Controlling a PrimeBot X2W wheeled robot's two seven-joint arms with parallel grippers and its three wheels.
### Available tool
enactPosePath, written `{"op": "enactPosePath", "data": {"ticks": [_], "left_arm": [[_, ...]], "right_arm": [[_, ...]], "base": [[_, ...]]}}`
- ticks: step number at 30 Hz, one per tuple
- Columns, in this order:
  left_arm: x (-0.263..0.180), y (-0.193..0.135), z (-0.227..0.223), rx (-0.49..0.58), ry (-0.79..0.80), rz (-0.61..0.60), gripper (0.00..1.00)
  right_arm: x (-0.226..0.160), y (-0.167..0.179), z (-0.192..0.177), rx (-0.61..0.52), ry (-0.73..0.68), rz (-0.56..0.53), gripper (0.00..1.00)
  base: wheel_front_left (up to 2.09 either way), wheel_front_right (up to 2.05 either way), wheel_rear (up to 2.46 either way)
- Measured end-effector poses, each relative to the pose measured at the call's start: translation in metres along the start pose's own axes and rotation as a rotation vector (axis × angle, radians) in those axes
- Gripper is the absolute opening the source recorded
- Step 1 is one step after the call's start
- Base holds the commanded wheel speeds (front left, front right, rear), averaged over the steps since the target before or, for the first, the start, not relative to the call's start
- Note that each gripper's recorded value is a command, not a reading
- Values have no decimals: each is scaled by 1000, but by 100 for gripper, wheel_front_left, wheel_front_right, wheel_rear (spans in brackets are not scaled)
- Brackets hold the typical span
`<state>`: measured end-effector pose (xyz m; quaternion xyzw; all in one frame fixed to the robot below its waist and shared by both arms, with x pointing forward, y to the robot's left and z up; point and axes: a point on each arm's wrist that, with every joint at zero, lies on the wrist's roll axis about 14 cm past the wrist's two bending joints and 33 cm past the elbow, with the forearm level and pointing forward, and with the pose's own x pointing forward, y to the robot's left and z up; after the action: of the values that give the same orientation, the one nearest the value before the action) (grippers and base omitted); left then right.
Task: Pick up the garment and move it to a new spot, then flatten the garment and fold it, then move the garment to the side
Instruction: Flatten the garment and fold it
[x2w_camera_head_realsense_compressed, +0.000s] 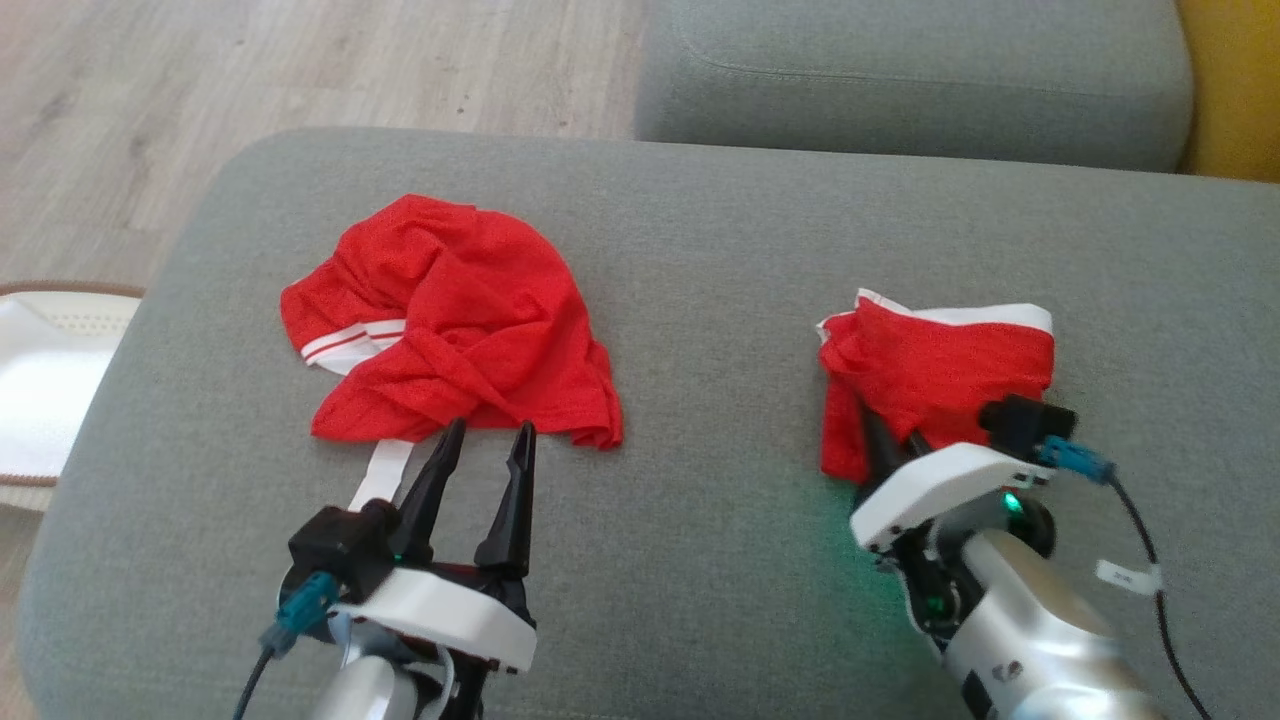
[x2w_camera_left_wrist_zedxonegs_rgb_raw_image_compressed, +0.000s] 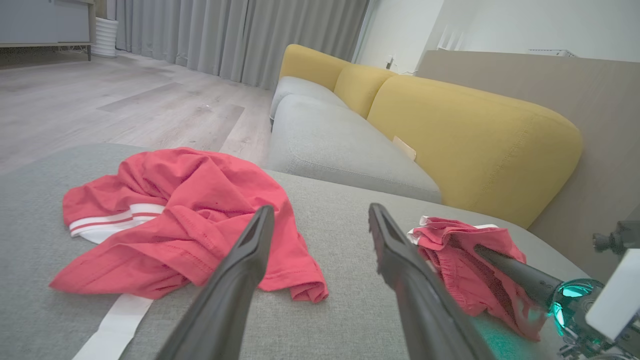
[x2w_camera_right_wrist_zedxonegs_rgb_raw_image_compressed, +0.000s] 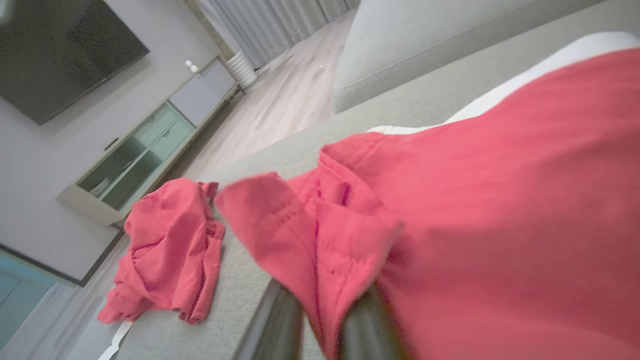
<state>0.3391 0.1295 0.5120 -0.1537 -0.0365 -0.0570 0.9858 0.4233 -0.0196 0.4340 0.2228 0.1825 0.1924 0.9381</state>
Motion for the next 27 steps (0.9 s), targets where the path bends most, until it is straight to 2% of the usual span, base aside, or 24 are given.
{"op": "enactPosePath", "data": {"ticks": [5, 9, 14, 20, 27], "left_arm": [[3, -5, -2, -3, 6, -17, 100], [5, -8, -2, -2, 6, -24, 100], [8, -14, -2, -4, 4, -46, 100], [14, -25, 0, -7, -2, -80, 100], [25, -35, 10, -13, -34, -112, 100]], "right_arm": [[-2, 21, -7, -30, 42, 71, 100], [-11, 35, -32, -65, 153, 123, 100], [-24, 31, -51, -56, 220, 113, 100], [-27, 19, -24, -53, 119, 90, 100], [-44, -31, 35, -156, -111, -19, 100]], "base": [[0, 0, 0], [0, 0, 0], [0, 0, 0], [0, 0, 0], [0, 0, 0]]}}
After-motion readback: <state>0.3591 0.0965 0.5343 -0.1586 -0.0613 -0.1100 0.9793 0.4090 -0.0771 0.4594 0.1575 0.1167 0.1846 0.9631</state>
